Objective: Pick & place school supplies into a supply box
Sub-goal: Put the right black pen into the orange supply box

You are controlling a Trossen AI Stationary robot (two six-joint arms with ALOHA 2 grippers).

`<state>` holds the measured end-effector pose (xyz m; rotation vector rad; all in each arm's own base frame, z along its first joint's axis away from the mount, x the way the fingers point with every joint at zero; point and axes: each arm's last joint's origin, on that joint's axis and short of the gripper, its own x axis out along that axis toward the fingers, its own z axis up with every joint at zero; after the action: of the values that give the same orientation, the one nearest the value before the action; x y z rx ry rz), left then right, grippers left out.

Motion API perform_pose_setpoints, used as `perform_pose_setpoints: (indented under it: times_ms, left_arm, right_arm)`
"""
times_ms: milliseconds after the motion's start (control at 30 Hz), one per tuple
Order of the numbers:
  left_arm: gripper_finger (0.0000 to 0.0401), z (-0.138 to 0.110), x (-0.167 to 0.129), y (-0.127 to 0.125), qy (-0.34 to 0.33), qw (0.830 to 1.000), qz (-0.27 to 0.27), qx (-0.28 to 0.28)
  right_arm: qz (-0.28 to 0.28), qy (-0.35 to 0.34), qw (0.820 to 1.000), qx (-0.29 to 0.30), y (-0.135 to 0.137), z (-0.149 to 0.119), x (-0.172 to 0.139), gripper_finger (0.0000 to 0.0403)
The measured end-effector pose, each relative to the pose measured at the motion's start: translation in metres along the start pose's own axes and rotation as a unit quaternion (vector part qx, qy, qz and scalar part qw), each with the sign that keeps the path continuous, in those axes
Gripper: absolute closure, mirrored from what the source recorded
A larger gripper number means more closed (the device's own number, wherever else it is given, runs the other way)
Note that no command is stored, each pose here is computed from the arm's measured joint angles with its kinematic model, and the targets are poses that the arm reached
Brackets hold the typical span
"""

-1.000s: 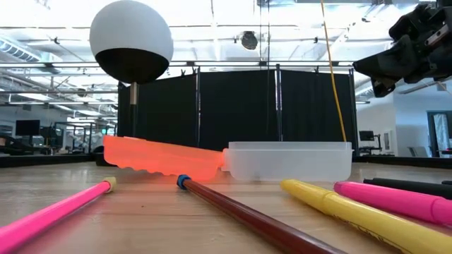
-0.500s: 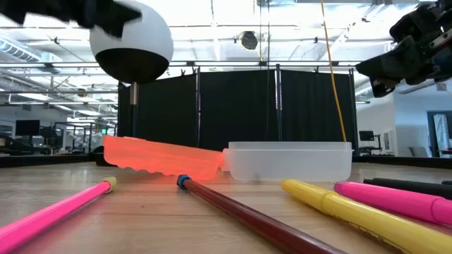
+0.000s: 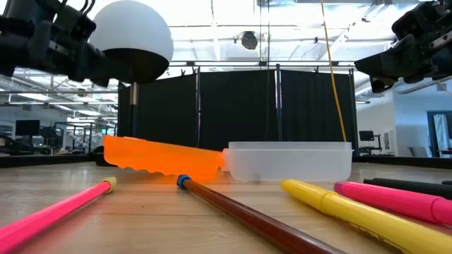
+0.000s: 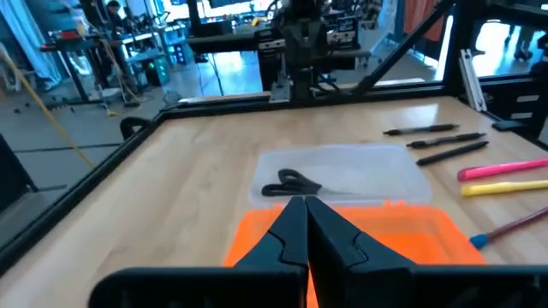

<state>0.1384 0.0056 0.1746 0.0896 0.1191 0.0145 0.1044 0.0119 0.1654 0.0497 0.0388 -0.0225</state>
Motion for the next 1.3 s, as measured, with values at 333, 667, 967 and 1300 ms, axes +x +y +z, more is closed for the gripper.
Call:
perform_pose_setpoints:
  times_ms: [333,667,967,1300]
  left_arm:
    - [0.0398,-0.013,-0.002,0.004,-0.006,1.000,0.028,0.001]
    - [0.0356,-0.010,-0.003,0.010,-0.021,0.992,0.124,-0.018]
    - [0.0349,-0.007,-0.004,0.010,-0.033,0.991,0.127,0.006]
    - [0.0350,0.001,-0.005,0.011,-0.070,0.989,0.132,0.024]
  right_arm:
    - [0.001,0.002,1.000,-0.003,0.000,0.000,0.000,0.0403]
    - [-0.033,-0.029,0.999,0.000,0.008,0.044,0.007,0.0403]
    - [-0.050,0.198,0.978,0.042,0.051,0.121,0.062,0.0403]
    - [-0.098,0.448,0.873,0.163,0.140,0.164,0.133,0.0403]
